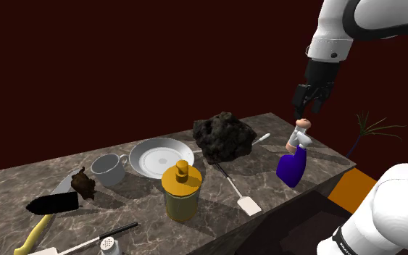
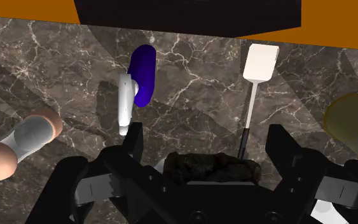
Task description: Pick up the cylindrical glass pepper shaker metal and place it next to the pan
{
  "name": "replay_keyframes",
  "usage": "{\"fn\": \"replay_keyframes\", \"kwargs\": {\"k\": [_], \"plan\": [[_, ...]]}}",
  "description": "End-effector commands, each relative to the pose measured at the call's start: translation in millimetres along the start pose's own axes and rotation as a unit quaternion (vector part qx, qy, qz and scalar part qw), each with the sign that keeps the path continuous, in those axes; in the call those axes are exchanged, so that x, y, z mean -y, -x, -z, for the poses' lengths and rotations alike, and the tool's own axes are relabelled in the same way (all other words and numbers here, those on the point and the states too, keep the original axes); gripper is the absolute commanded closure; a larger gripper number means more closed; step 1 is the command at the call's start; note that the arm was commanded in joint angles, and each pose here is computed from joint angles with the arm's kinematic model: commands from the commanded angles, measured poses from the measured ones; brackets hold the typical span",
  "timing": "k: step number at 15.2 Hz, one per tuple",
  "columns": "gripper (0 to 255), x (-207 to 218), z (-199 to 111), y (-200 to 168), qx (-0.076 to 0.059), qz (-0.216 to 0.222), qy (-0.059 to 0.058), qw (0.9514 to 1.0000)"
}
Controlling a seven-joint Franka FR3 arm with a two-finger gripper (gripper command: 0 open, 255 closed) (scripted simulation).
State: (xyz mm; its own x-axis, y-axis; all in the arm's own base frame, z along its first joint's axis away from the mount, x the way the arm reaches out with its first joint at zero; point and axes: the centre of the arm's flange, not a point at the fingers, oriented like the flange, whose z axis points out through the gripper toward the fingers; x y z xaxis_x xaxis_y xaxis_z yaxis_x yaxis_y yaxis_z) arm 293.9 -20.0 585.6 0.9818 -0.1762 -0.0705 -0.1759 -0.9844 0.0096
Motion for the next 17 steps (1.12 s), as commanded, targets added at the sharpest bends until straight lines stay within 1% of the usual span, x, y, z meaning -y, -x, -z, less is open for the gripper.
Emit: {"fn": "replay_keyframes", "kwargs": {"k": [1,17], "plan": [[0,0.0,0.0,0.0,0.0,0.0,0.0,1.0],[0,-171.1,-75.0,-105.4,0.03,0.008,0.004,0.9995]]}}
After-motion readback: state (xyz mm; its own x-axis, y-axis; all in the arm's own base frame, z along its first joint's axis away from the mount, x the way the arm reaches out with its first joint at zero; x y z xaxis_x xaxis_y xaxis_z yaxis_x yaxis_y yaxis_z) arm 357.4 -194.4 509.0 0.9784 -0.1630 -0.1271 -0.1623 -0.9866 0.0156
